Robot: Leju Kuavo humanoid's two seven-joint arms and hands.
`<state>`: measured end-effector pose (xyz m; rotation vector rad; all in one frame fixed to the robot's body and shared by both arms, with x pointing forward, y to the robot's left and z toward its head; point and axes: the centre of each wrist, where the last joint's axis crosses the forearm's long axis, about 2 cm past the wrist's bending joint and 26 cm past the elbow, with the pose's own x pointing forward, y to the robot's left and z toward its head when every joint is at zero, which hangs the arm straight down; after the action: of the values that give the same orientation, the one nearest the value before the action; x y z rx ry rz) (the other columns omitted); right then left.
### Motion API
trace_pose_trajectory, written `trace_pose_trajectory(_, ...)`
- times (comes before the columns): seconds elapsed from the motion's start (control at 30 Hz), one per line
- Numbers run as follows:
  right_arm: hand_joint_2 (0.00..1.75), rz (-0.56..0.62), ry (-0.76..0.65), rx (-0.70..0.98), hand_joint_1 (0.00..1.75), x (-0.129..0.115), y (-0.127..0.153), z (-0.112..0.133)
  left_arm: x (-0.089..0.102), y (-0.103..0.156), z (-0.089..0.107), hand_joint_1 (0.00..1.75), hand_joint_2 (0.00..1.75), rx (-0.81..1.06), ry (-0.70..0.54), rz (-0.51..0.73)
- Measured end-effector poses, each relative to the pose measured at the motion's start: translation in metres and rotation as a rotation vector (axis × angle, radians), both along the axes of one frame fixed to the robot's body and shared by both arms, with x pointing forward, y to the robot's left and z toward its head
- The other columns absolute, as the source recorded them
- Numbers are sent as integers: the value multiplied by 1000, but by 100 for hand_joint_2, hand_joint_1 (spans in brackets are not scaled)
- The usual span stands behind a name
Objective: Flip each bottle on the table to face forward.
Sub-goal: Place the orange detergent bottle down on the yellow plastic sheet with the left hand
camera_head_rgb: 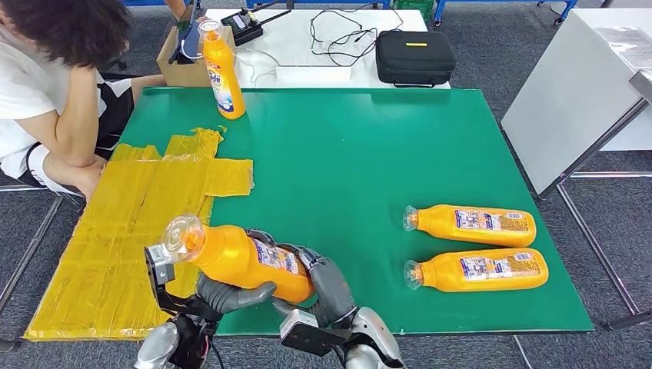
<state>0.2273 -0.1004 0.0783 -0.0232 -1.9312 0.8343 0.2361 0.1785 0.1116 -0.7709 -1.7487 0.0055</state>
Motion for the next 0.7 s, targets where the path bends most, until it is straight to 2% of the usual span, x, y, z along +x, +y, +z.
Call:
trace_pose_trajectory(0.23, 175, -3, -6, -3, 175, 0, -3, 1, 0, -2, 1, 175, 175, -4, 1, -2)
trace_pose_trajectory(0.27, 175, -3, -7, -3, 147, 0, -3, 0, 0, -2, 1, 175, 175, -4, 1, -1)
trace_pose_trajectory(0.37, 44, -27, -20, 18, 16, 0, -5, 1, 0, -3, 1, 175, 175, 9, -2, 17)
trace_pose_trajectory(0.4, 0, -49, -29, 39, 0, -1, -7, 1, 1, -2, 2, 175, 175, 28, -9, 39)
trace_pose_trajectory(0.47, 0, -109, -45, 95, 0, -3, -14, 3, 2, 1, 3, 175, 175, 98, -31, 124)
trace_pose_trajectory(0.57, 0, -205, -62, 185, 0, -4, -29, 8, 6, 13, 7, 175, 175, 288, -99, 341)
trace_pose_trajectory(0.63, 0, -256, -86, 236, 0, -7, -40, 12, 8, 21, 12, 175, 175, 480, -186, 501)
trace_pose_trajectory(0.7, 0, -304, -131, 275, 0, -9, -51, 19, 9, 29, 18, 175, 175, 756, -305, 647)
